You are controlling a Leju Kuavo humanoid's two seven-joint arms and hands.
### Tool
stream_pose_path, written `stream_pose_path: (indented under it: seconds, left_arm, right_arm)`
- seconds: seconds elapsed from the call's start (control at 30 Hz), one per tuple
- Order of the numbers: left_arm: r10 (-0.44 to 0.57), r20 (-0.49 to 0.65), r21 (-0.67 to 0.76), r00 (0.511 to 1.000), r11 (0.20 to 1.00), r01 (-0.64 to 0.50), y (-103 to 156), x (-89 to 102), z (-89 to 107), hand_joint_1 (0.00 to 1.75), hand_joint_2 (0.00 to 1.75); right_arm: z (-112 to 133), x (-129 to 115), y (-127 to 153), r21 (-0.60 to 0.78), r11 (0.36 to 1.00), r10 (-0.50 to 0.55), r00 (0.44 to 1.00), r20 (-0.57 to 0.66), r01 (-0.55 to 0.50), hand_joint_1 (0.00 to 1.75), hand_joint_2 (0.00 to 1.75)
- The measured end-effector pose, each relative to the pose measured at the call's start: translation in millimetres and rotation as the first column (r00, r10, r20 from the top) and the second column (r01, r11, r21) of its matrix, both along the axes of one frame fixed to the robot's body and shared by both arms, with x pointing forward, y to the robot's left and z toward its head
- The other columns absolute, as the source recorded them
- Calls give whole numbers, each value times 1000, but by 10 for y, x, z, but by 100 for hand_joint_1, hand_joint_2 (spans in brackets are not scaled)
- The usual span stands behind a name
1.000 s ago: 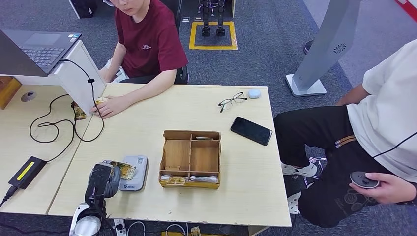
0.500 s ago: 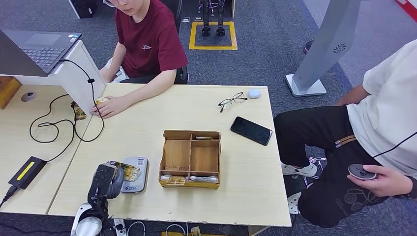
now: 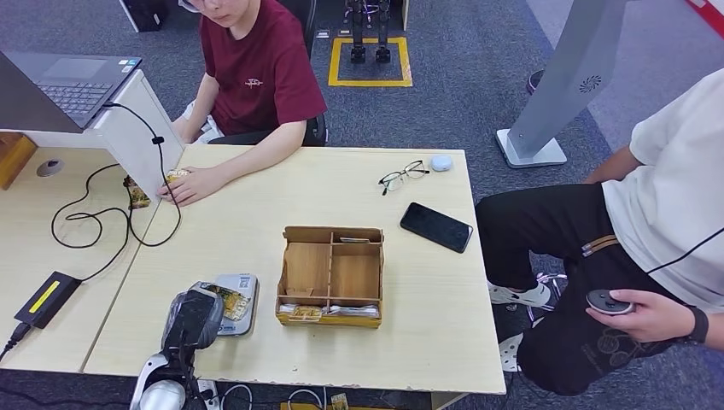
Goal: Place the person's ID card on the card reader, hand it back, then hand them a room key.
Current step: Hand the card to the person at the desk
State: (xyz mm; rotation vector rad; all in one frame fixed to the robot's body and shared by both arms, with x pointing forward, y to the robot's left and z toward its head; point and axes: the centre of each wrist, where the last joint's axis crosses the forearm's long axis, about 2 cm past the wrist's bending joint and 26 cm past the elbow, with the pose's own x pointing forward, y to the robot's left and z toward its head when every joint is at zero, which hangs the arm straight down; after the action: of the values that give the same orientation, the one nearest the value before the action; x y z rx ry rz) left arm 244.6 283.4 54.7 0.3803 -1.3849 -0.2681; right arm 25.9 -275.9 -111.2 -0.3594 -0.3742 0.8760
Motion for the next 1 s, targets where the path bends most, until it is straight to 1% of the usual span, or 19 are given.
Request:
stream_pose_path:
  seconds: [0.53,0.8,1.0]
  left_arm:
    - [18,-25,30,1000,999,-18,-41,2,-76,175,175]
    - [42,-38,123,998,992,-37,-56,46,-131,175,175]
    - [46,-57,160,997,986,-36,-68,76,-174,175,175]
  right_arm:
    - [0,0,5,-2,1000,25,1000,-4,-25,0,175]
    - [0,5,8,-3,999,33,999,-7,-33,0,175]
    - [1,9,9,-3,999,37,999,-6,-37,0,175]
